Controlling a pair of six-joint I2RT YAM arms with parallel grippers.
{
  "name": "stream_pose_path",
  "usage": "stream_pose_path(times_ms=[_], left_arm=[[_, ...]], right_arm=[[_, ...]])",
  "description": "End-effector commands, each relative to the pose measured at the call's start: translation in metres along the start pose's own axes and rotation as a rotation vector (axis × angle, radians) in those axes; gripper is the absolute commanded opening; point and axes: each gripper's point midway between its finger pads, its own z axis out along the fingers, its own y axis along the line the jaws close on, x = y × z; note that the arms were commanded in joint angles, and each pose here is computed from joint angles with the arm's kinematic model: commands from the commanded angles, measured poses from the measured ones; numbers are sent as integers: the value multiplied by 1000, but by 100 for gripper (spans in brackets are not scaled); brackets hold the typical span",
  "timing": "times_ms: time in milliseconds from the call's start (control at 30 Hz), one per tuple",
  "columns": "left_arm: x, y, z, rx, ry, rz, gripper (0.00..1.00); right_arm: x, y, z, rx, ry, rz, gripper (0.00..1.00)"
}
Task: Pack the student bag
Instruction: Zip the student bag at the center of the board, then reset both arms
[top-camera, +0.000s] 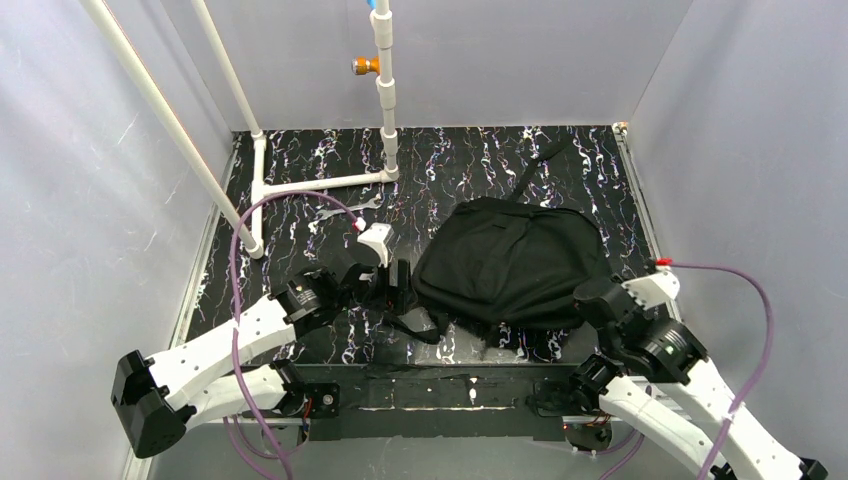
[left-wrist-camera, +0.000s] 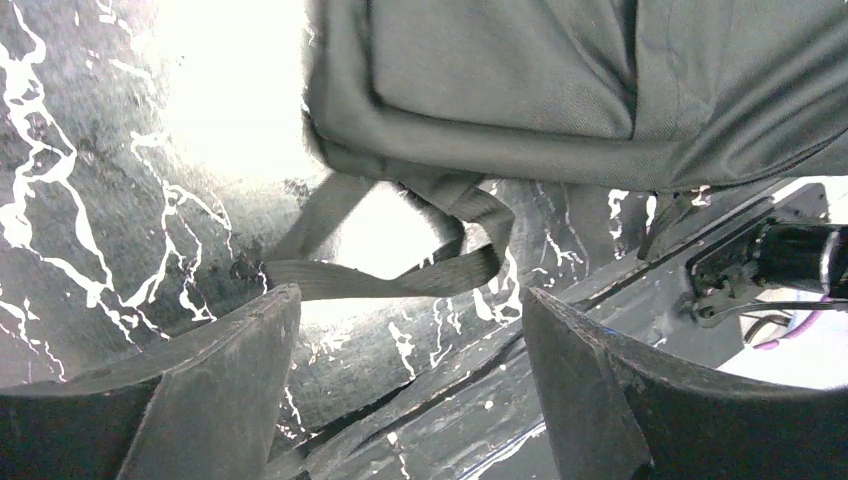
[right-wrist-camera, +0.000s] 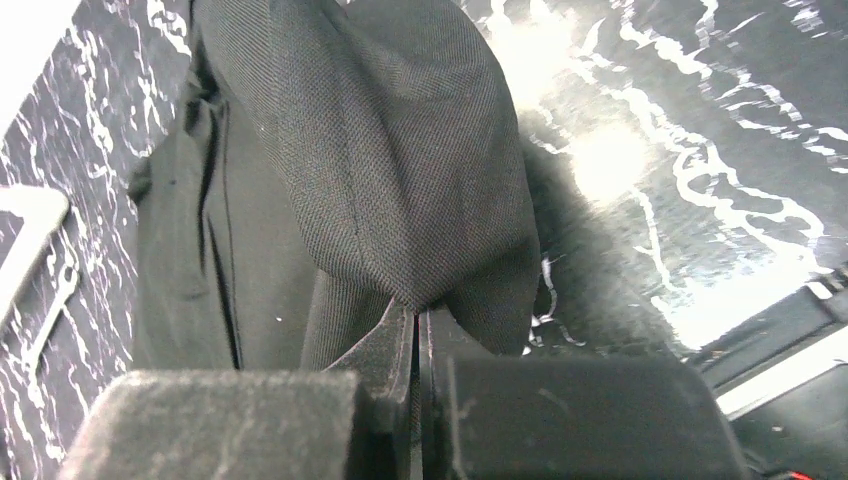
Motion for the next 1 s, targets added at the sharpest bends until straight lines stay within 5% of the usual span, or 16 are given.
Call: stream_pose_path(times_ms=[0,100,300,433,733,967], left_arm=[[-24,-6,-17,6,-52,25,81],[-40,-14,-29,28,-92,18,82],[-80,-27,-68,60,-207,42,84],[-108,-30,-97,65,-315,63,86],[-176,-43,-184,117,-622,185,97],[-205,-45,-251,147,-831,247,98]], right_arm=[[-61,-23,-17,33,-252,119,1],[-61,-26,-17,45,-254,127,5],[-82,-26,-31,25,-296,157,50],[-110,-23,-51,-13,-349,100,64],[-167,37,-119,-367,-383,-155,98],[-185,60,-144,-473,-401,-245,98]])
